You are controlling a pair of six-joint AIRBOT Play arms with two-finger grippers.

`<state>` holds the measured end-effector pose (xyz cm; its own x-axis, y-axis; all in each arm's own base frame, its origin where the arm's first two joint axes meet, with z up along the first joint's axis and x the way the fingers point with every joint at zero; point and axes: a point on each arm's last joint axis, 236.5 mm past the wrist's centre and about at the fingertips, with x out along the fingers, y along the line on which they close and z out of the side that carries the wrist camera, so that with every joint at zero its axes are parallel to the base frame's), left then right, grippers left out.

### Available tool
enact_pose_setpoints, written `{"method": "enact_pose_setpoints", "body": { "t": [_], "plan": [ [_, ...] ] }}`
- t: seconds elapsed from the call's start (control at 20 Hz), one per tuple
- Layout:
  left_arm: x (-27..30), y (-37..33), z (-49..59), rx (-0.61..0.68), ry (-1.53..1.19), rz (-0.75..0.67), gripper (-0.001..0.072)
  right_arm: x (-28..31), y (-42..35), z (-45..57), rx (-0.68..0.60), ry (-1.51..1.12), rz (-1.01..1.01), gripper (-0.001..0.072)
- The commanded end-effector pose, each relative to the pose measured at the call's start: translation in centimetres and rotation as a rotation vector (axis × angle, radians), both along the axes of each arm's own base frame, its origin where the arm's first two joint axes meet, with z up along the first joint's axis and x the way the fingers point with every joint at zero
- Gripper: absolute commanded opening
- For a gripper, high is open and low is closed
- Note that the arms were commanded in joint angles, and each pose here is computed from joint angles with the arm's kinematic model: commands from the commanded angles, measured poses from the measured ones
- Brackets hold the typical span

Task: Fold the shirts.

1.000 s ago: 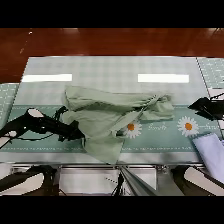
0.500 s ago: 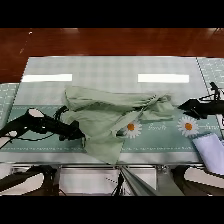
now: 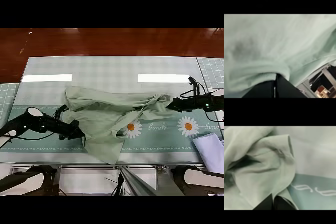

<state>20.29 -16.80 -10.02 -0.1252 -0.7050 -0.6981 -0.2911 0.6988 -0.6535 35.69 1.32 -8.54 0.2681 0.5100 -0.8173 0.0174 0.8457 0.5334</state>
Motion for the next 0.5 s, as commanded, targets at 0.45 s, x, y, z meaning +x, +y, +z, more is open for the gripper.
{"method": "enact_pose_setpoints", "body": {
  "t": [0.45],
  "plan": [
    [14.1,1.7,46.3,0.022,-1.391,0.095,0.0021,3.5,0.3,35.7,-0.193,-0.897,-0.058,0.0018]
  ]
}}
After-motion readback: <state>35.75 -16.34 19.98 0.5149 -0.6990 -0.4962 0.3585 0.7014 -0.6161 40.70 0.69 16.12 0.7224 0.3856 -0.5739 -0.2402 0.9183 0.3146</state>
